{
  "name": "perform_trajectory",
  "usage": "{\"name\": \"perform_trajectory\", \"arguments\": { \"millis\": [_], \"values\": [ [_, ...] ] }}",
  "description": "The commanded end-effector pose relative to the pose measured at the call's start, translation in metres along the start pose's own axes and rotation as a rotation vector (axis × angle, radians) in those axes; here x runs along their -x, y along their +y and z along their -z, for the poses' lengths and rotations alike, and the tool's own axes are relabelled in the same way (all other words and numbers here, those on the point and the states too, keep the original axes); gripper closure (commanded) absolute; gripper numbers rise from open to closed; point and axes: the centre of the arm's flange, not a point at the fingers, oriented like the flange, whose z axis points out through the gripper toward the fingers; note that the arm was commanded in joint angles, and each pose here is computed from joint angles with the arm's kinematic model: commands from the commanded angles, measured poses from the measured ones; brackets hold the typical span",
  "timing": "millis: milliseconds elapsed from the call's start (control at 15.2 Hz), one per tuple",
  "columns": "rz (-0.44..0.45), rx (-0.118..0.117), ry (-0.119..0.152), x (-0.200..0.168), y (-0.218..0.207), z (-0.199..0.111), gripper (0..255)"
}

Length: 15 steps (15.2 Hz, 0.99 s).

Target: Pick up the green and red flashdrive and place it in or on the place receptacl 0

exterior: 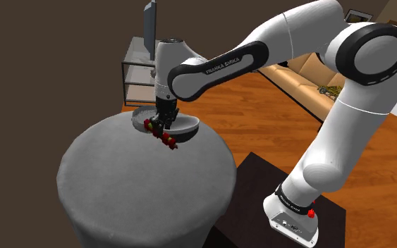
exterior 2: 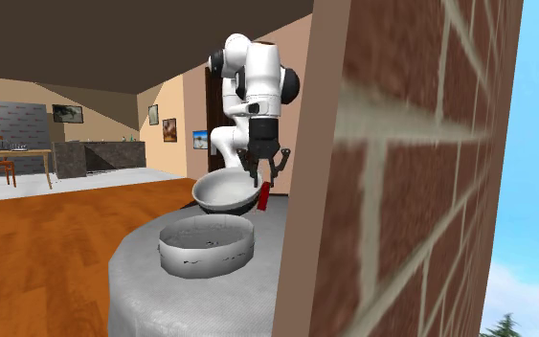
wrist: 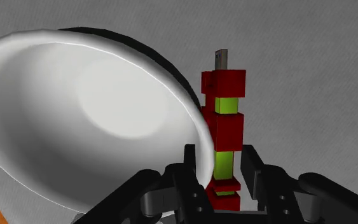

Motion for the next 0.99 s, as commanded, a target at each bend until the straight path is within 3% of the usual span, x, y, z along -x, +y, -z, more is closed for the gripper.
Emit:
{"name": "perform_trajectory", "arguments": {
  "millis": [0, 330, 924],
  "values": [
    [0.0, 0.0, 0.0, 0.0, 0.001, 0.011, 255],
    [0.0, 0.0, 0.0, 0.0, 0.001, 0.037, 255],
    [0.0, 0.0, 0.0, -0.101, 0.062, 0.05, 255]
  ]
}}
